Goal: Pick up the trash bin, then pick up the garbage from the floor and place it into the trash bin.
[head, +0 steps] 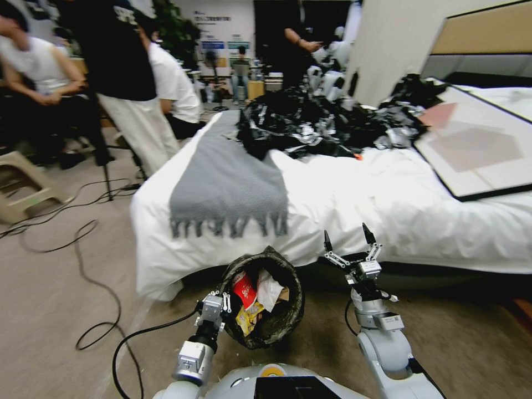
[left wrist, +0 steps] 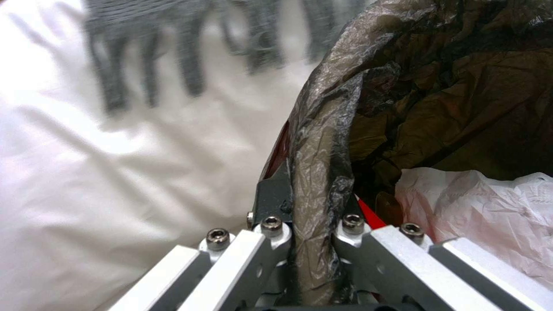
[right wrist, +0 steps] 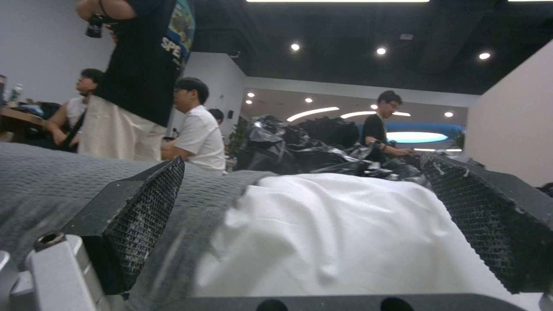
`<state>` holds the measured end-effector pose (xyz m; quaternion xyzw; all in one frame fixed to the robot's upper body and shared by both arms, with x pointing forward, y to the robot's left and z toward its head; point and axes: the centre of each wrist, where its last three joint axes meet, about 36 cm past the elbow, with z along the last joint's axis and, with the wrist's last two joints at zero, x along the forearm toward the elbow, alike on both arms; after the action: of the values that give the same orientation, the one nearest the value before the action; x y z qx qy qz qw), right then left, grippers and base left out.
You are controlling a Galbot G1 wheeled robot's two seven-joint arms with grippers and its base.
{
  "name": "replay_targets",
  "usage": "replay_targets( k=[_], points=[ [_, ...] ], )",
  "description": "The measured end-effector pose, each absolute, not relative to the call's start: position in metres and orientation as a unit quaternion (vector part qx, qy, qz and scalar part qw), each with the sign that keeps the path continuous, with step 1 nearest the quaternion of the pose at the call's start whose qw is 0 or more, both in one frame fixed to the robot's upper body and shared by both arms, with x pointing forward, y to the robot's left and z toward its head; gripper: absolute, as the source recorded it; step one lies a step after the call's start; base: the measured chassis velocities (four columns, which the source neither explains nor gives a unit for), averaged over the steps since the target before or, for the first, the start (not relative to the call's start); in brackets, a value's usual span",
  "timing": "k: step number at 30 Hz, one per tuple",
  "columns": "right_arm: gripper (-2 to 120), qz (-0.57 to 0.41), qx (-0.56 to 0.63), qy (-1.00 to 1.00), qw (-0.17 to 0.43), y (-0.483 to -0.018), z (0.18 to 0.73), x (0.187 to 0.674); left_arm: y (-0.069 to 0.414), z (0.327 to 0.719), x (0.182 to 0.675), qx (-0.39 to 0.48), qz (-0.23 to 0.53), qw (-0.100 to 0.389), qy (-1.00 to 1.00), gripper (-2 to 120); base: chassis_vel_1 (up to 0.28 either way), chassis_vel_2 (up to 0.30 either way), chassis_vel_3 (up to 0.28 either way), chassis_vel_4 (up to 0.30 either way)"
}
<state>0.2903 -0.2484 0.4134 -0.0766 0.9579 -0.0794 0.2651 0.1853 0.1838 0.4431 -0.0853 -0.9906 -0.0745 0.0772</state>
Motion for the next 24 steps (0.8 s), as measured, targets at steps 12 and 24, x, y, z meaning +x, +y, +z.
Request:
replay_targets(
  k=[12, 24],
  points=[
    [100, -0.081, -0.077, 0.957, 0.266, -0.2493, 0.4136, 0.2925, 0.1841, 0.4436, 0.1860, -0.085, -0.074, 0.077, -0.991, 1, 0.126, 0.127, 0.126, 0.122],
    [100, -0.082, -0.078, 0.958, 0.263, -0.2499, 0.4117, 0.2941, 0.1841, 0.4438, 0.1865, -0.086, -0.074, 0.077, -0.991, 1, 0.125, 0.120, 0.120, 0.124]
  ],
)
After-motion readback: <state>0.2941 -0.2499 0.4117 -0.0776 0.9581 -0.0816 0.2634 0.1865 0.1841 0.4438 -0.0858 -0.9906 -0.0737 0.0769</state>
